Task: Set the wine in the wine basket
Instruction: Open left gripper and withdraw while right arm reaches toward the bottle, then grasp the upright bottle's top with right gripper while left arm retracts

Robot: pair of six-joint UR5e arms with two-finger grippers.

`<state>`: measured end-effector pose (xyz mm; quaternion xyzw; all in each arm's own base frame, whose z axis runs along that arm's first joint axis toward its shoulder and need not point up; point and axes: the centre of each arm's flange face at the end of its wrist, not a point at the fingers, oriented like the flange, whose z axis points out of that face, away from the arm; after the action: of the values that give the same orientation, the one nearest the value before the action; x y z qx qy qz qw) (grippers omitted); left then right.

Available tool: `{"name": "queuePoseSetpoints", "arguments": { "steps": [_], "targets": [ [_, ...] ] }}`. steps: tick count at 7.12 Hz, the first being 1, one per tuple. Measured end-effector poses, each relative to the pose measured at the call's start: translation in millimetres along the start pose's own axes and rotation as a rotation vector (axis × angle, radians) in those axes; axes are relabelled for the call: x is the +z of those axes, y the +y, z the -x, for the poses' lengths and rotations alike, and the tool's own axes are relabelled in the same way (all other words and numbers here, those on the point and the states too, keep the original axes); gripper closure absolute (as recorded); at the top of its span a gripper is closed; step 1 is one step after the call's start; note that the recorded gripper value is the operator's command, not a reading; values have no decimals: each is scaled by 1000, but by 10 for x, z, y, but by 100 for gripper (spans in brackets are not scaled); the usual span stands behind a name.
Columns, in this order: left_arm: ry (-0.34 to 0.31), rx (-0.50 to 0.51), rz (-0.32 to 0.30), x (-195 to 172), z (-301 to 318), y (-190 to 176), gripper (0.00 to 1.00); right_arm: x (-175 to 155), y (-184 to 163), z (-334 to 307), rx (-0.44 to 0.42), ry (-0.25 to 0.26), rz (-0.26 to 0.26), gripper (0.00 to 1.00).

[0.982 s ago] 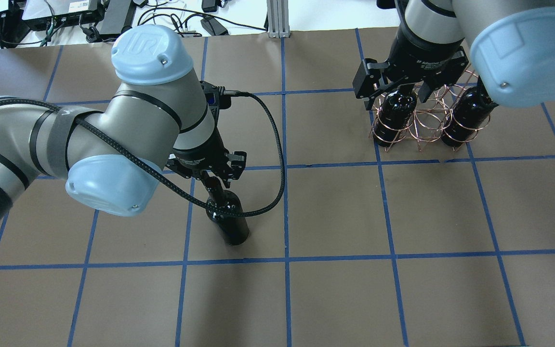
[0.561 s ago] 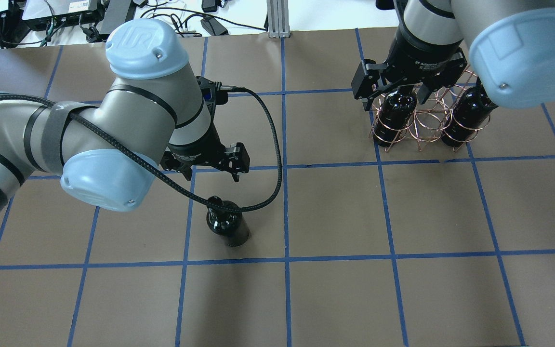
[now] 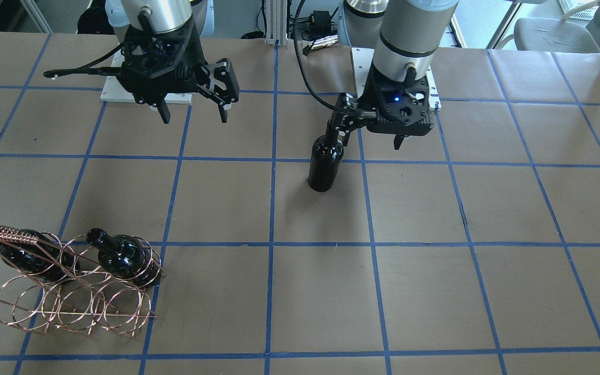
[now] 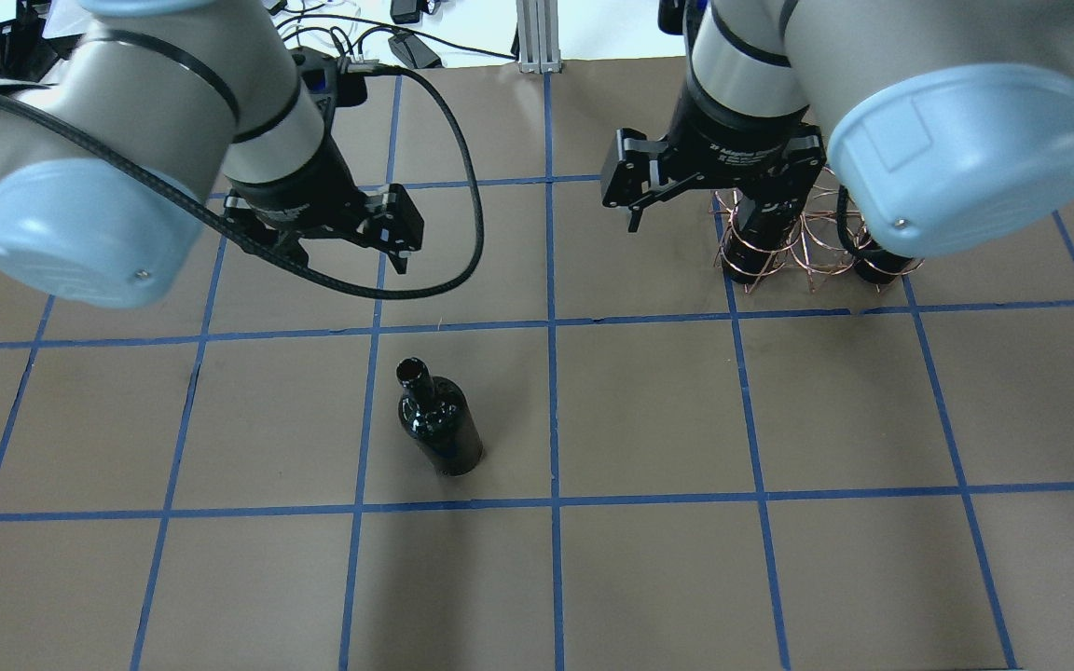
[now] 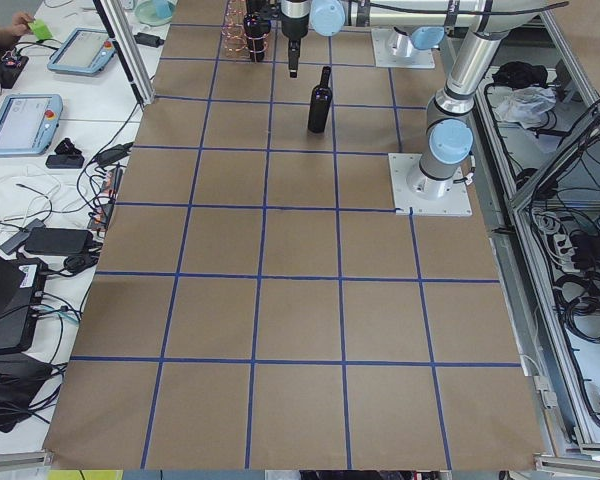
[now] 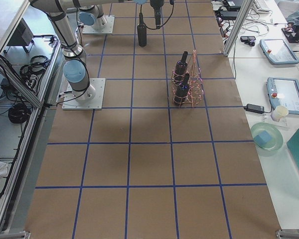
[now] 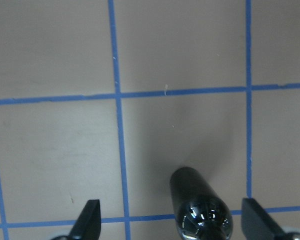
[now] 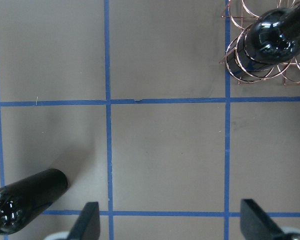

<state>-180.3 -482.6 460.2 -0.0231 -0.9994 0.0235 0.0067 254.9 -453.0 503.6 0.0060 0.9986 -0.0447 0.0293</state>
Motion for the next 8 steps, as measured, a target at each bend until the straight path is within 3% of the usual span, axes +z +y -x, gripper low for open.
{"name": "queuePoseSetpoints", "arguments": {
  "steps": [4, 8],
  "targets": [
    [-18, -31, -26, -132, 1373, -288, 0, 211, 582, 1084, 51, 4, 7, 0],
    [-14, -28, -26, -126, 1914, -292, 0, 831, 992, 2155, 79, 31, 3, 4]
  ]
}}
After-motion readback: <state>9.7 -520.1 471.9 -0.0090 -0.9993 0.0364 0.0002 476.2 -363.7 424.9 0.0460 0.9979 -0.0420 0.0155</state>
